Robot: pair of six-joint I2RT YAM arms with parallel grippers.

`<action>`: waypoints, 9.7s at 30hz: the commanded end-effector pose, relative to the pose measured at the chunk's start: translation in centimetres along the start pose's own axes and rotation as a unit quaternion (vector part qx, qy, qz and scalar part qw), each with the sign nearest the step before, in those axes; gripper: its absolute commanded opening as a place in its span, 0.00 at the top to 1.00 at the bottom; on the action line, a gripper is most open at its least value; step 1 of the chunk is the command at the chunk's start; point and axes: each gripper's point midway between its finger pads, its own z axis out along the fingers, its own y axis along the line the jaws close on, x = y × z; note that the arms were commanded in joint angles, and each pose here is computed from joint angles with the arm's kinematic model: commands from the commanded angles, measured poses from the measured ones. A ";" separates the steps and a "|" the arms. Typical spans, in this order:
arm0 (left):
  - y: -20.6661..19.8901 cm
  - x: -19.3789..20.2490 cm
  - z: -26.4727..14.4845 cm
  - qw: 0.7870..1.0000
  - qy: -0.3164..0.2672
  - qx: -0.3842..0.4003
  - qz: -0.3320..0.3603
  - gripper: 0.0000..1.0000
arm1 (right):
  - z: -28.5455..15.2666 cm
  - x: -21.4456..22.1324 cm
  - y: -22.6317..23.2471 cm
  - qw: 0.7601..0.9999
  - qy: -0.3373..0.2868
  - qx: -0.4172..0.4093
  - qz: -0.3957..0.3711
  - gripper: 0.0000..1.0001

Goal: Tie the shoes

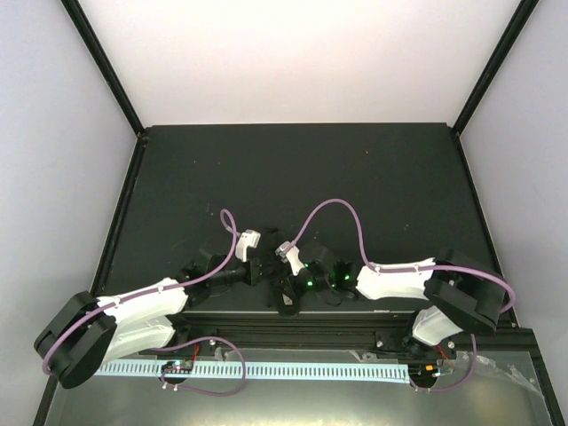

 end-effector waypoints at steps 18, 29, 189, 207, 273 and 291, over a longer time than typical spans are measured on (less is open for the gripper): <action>-1.4 -1.8 -0.5 0.999 -0.031 0.028 0.021 0.99 | -6.8 -2.7 -1.9 0.994 -0.090 0.007 -0.063 0.30; -1.5 -1.7 -0.5 0.999 -0.027 0.030 0.020 0.98 | -3.8 -3.2 -1.7 0.994 -0.068 -0.040 -0.075 0.61; -0.4 0.3 1.6 0.981 0.111 0.121 0.105 0.75 | -2.0 -5.8 -2.2 0.992 -0.115 -0.045 -0.038 0.98; 0.6 -2.8 -0.9 0.990 -0.009 0.022 0.137 0.98 | -2.6 -3.4 -2.3 0.996 -0.069 -0.039 -0.049 0.98; 2.8 -4.4 -3.8 0.948 -0.099 -0.195 0.231 0.98 | -6.1 -9.7 -8.2 0.969 -0.114 0.175 0.131 0.29; 2.4 -4.7 -3.6 0.936 -0.089 -0.237 0.245 0.98 | 1.3 -10.6 -5.9 0.966 -0.057 0.061 0.246 0.30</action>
